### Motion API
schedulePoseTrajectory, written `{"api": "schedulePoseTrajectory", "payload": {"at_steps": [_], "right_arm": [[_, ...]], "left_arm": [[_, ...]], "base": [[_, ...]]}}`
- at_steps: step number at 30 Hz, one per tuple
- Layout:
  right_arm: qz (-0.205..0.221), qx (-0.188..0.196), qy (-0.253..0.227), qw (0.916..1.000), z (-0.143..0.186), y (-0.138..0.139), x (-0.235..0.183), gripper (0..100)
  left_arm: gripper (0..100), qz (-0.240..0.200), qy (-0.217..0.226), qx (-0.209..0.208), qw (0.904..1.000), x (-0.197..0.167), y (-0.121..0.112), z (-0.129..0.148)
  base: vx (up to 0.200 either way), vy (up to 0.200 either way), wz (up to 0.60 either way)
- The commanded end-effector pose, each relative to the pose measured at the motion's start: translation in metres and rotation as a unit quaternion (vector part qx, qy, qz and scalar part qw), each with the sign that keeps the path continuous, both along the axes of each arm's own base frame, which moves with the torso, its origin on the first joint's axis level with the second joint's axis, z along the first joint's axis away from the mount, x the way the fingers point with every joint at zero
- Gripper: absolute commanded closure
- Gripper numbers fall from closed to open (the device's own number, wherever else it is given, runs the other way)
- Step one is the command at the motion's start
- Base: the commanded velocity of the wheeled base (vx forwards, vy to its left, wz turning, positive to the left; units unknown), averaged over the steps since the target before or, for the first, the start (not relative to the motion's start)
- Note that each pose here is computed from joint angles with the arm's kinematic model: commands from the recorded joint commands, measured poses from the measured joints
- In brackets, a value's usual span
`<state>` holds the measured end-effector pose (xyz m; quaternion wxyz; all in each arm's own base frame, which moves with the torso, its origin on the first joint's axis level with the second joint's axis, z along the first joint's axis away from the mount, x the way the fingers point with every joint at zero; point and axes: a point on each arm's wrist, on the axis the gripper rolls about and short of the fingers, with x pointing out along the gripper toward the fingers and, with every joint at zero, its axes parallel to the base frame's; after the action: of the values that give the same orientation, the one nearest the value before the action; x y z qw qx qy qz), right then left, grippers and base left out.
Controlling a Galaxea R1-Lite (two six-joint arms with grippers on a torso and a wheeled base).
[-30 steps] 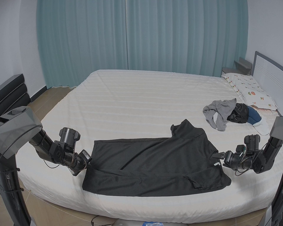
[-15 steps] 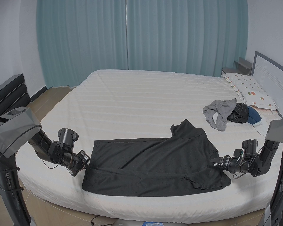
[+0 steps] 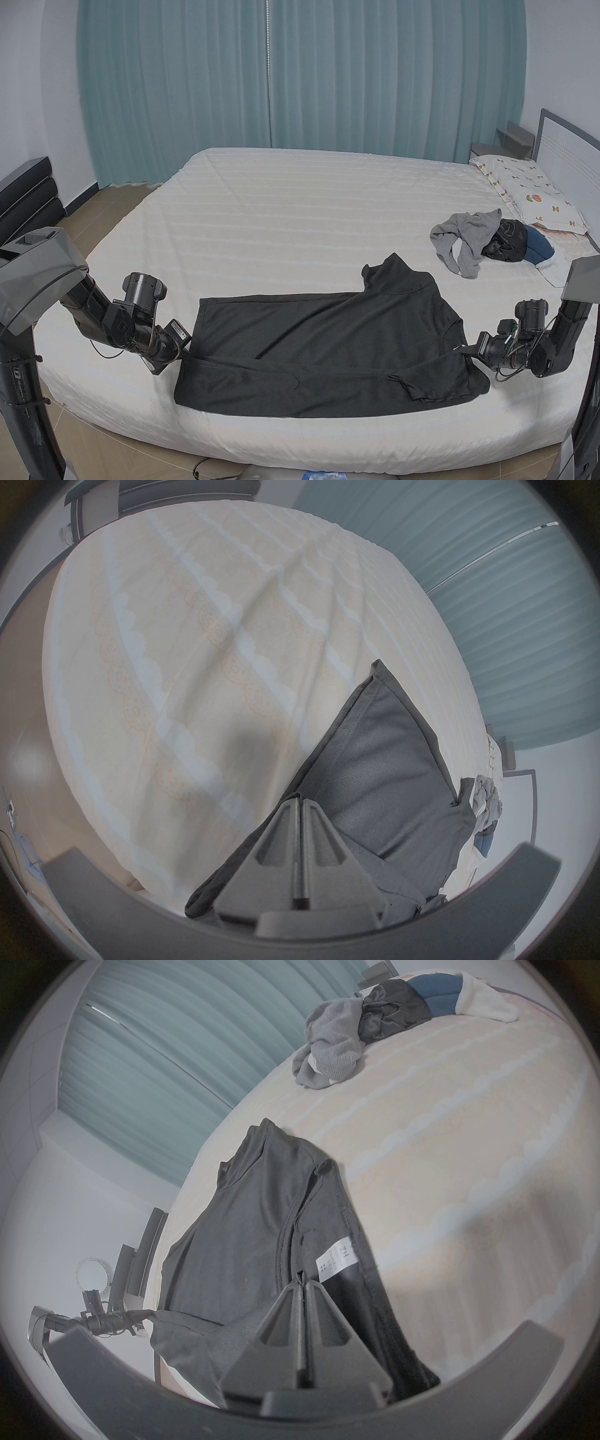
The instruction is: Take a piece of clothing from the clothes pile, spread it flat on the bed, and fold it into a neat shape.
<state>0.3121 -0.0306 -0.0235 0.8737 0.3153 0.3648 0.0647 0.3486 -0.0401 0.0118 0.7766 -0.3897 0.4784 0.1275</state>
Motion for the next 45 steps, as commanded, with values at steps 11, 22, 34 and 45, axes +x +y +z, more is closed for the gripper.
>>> {"api": "schedulePoseTrajectory", "payload": {"at_steps": [11,22,34,45], "right_arm": [[-0.028,0.016,-0.013,0.9994,0.012,-0.009,0.001,100],[-0.021,0.016,0.001,0.9996,0.004,-0.005,0.000,0],[-0.053,0.059,-0.008,0.9968,0.020,-0.007,0.003,0],[-0.062,0.092,-0.005,0.9938,0.024,-0.007,0.004,0]], "left_arm": [[100,-0.001,0.001,0.000,1.0000,0.000,-0.001,0.000],[0,0.000,0.000,-0.001,1.0000,0.000,-0.001,0.000],[0,0.002,-0.003,-0.004,1.0000,-0.001,0.000,0.004],[0,0.013,-0.014,-0.011,0.9998,0.001,0.007,0.010]], "base": [[0.000,0.000,0.00],[0.000,0.000,0.00],[0.000,0.000,0.00],[0.055,0.000,0.00]]}}
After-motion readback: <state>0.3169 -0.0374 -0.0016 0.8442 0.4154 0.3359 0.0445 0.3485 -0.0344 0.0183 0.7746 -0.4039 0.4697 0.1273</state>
